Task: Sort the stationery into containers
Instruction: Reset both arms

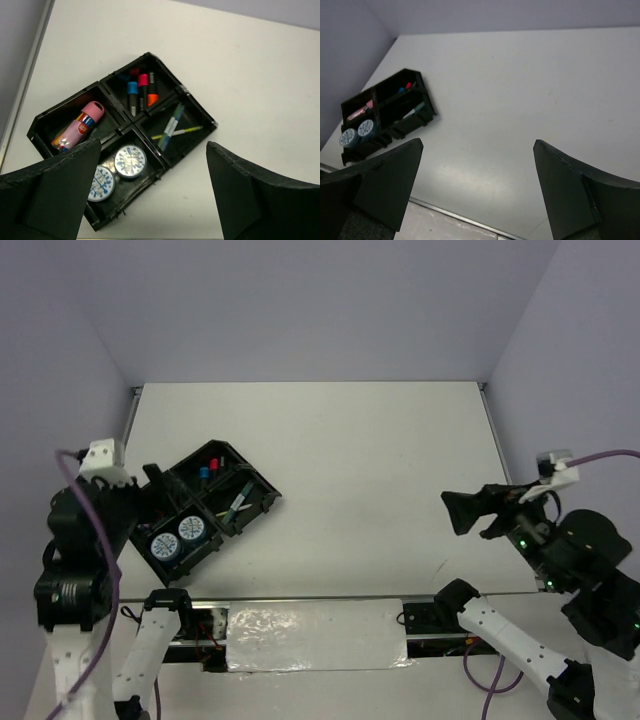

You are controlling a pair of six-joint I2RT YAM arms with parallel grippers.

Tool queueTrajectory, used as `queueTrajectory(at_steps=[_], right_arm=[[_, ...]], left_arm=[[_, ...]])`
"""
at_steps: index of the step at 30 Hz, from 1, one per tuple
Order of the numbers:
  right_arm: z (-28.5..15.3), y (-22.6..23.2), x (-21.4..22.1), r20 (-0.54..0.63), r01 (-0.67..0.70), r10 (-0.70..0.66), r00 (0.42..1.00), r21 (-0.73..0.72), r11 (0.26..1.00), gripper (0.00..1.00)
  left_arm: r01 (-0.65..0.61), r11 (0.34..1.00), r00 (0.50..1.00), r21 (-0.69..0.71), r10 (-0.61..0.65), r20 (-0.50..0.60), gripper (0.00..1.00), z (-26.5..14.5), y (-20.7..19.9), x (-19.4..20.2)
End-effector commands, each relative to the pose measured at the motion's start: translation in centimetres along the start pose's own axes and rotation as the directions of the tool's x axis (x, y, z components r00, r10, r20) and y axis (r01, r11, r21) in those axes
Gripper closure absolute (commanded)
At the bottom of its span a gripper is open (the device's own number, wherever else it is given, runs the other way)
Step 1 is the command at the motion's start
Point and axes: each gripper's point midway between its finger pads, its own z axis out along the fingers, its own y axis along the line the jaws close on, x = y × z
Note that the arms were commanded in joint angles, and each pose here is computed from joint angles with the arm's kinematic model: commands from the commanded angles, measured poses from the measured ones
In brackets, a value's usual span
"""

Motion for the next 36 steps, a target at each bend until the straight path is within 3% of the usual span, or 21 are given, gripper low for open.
queueTrajectory(at_steps=[1, 5, 9, 16, 21, 36], right_arm=[[-3.3, -2.2, -2.0, 0.035, 0.052, -0.055, 0.998, 0.089, 0.995, 0.0], [-6.5, -2.5, -3.2, 0.107, 0.037, -0.043, 0.993, 0.057, 0.998, 0.0], [-9.1, -2.9, -2.9, 0.152, 0.019, -0.022, 0.988, 0.02, 1.0, 0.0], [-9.3, -3.4, -1.4, 0.151, 0.016, -0.018, 0.988, 0.015, 1.0, 0.0], [-8.3, -3.0, -1.1, 0.13, 0.016, -0.018, 0.991, 0.015, 1.0, 0.0], [-6.1, -2.3, -0.5, 0.114, -0.008, 0.008, 0.993, 0.002, 1.0, 0.0]], left_arm=[[0.044, 0.998, 0.999, 0.04, -0.045, 0.027, 0.01, -5.0, -0.8, 0.5], [0.026, 0.999, 0.996, -0.046, -0.022, 0.082, 0.01, -6.6, 1.3, 1.5], [0.093, 0.993, 0.968, -0.076, -0.072, 0.242, 0.01, -9.8, 2.3, -0.2], [0.154, 0.988, 0.938, 0.009, -0.149, 0.313, 0.01, -11.3, 1.0, -2.2], [0.243, 0.964, 0.913, -0.104, -0.192, 0.36, 0.01, -12.4, 3.5, -2.3], [0.207, 0.968, 0.939, -0.146, -0.154, 0.306, 0.01, -11.1, 4.3, -0.5]])
